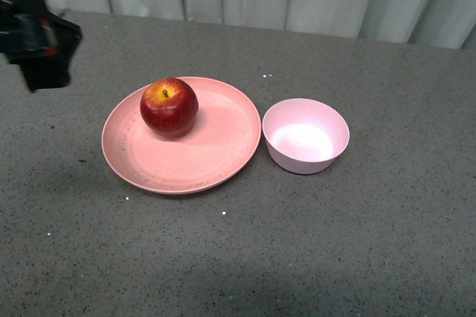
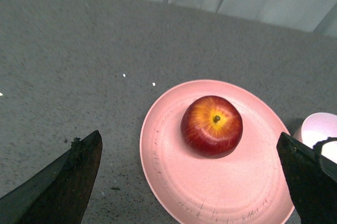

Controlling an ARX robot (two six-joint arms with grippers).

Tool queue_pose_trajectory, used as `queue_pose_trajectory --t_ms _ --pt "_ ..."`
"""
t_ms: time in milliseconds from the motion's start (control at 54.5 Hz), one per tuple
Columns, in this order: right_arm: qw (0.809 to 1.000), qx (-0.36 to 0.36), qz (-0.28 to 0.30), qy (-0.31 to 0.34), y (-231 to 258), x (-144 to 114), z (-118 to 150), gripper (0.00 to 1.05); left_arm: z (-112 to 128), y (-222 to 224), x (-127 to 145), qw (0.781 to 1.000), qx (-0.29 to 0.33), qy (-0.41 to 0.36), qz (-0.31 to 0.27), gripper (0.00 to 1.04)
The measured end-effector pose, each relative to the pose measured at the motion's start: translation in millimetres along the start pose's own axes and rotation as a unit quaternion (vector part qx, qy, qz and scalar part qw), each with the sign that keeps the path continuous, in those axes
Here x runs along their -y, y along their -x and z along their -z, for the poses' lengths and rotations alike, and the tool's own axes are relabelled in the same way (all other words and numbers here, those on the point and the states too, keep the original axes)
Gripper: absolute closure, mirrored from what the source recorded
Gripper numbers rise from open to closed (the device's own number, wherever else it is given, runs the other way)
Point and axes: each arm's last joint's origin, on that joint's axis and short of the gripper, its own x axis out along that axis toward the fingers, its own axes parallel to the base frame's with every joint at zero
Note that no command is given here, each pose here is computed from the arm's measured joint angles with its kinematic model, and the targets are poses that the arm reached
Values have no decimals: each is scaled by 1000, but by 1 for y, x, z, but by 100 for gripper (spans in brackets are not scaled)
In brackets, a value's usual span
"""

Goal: Move apple from plate to bowl

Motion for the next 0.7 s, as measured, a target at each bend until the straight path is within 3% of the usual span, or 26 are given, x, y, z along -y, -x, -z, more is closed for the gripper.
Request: queue_pose_trajectory --t_ms 367,698 --pt "1000 0 0 0 0 0 0 9 1 -95 37 995 -82 -35 32 7" --pt "1000 0 0 0 0 0 0 9 14 -124 39 991 -119 -54 24 7"
